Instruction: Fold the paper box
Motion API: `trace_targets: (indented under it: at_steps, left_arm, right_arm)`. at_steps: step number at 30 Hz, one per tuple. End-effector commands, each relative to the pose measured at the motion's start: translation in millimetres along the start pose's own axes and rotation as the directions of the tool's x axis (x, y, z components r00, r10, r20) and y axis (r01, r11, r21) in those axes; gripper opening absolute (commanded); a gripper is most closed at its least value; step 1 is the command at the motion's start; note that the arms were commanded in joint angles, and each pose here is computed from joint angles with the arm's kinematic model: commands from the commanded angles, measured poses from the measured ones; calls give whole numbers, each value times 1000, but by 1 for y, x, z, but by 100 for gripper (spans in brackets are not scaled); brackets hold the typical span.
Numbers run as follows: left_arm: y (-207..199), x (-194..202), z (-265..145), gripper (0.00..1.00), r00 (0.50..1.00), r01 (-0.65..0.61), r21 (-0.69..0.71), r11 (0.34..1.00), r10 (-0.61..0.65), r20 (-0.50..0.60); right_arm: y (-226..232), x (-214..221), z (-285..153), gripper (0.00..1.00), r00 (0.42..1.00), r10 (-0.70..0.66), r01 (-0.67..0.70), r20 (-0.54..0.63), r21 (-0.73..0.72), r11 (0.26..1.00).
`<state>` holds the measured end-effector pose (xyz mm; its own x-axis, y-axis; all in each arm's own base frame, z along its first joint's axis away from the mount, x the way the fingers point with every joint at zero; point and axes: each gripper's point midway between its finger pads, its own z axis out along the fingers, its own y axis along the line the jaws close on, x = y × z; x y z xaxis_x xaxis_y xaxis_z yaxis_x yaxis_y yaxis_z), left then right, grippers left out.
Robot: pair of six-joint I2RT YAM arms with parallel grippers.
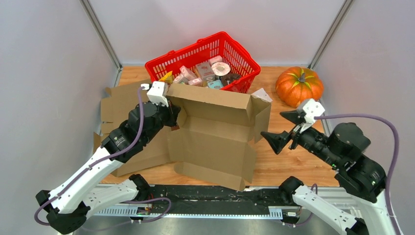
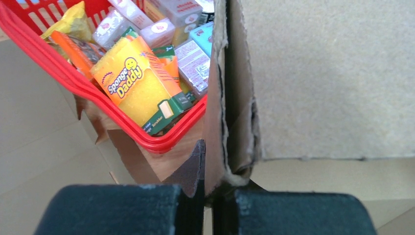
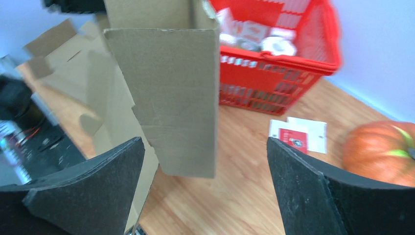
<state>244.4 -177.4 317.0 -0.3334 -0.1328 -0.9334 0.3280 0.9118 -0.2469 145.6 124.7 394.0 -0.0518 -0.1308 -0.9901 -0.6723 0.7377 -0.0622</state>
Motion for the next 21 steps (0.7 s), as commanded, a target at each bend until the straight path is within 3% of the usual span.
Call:
trace_targets:
  at_steps: [1,6,10,13,14,17,21]
  left_arm:
    - [-17,-25,-6,0,997,21,86,996,-27,70]
    - [-15,-27,-7,0,997,19,77,997,-25,71]
    - [-10,-27,-6,0,998,18,44,999,-21,63]
    - [-2,-28,-3,0,998,27,-11,1000,-27,61]
    - [1,-29,-3,0,998,32,-30,999,-30,62]
    - [11,-27,0,0,998,43,-102,994,-38,48]
    - [16,-23,5,0,998,62,-155,986,-59,26]
  right_arm:
    - [46,0,17,100,999,-51,49,-1,-284,957]
    - [72,9,24,99,996,-59,23,-66,-448,894]
    - [80,9,23,98,997,-18,-23,-80,-481,876]
    - [80,-4,30,98,992,102,-123,-71,-453,883]
    - [81,-16,34,99,975,212,-221,-70,-437,872]
    - [77,-11,47,100,949,304,-314,-88,-378,871]
    - [61,6,71,96,914,381,-400,-139,-162,902]
